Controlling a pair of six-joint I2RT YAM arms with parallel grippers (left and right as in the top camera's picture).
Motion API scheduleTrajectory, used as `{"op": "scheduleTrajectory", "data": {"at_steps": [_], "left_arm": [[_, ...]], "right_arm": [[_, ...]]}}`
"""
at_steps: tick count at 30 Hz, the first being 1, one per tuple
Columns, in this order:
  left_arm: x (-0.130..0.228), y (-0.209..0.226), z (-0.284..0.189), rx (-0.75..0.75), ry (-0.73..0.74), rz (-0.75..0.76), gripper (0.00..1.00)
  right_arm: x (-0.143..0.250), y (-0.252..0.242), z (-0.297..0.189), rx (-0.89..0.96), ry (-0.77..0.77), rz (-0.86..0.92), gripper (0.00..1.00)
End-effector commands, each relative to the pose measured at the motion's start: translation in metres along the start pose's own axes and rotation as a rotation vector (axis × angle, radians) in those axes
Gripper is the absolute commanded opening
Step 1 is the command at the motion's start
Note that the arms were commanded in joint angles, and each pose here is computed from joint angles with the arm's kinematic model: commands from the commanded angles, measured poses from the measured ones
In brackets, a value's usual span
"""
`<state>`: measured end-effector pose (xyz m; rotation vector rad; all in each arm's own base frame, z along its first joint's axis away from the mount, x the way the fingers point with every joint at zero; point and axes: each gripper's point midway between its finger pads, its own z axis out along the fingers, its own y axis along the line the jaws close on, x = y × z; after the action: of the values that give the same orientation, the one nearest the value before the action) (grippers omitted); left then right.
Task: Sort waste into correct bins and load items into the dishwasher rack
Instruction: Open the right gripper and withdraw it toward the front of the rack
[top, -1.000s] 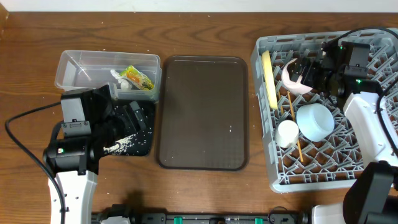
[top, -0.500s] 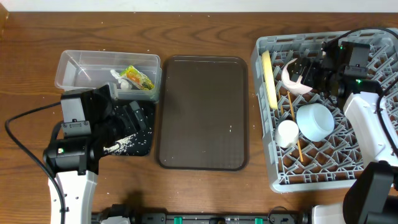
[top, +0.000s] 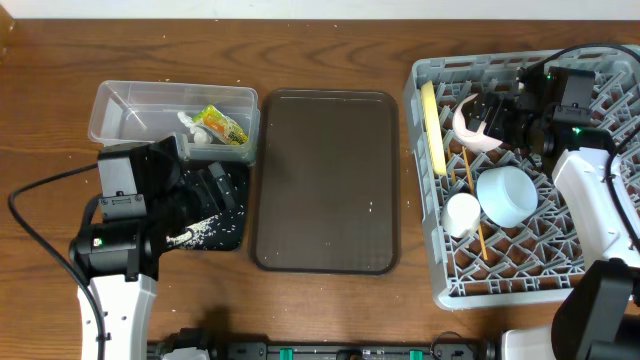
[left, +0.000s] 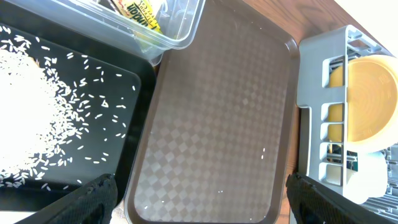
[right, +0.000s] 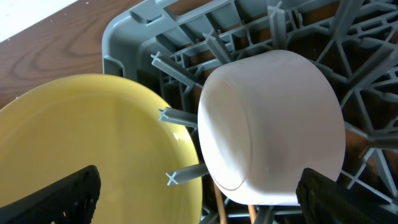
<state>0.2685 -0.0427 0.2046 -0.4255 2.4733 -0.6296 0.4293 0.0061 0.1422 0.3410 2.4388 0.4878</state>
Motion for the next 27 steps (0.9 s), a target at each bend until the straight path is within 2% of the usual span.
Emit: {"op": "scheduleTrajectory", "data": {"at_steps": [1,9,13,15,18,21,27], "left_arm": [[-0.002,0.001,-0.001,-0.006,-0.008,0.011,0.90],[-0.002,0.001,-0.001,-0.005,-0.008,0.012,0.90],[-0.002,0.001,-0.001,-0.006,-0.008,0.011,0.90],[-0.002,0.001,-0.001,-0.006,-0.008,0.011,0.90],[-0.002,0.001,-0.001,-0.005,-0.008,0.012,0.90],[-0.002,0.001,-0.001,-0.006,-0.008,0.011,0.90],[-0.002,0.001,-0.001,-0.006,-0.008,0.011,0.90]], "right_arm": [[0.002,-0.004,0.001,0.012,0.006,0.001,0.99],[0.004,-0.008,-0.001,0.032,0.009,0.004,0.99],[-0.007,-0.002,-0.019,0.045,-0.051,-0.015,0.99],[-0.016,0.006,-0.039,0.050,-0.107,-0.037,0.99],[-0.037,0.007,-0.082,0.162,-0.256,-0.069,0.99],[-0.046,0.031,-0.129,0.152,-0.382,-0.111,0.99],[-0.027,0.067,-0.223,0.143,-0.565,-0.208,0.99]]}}
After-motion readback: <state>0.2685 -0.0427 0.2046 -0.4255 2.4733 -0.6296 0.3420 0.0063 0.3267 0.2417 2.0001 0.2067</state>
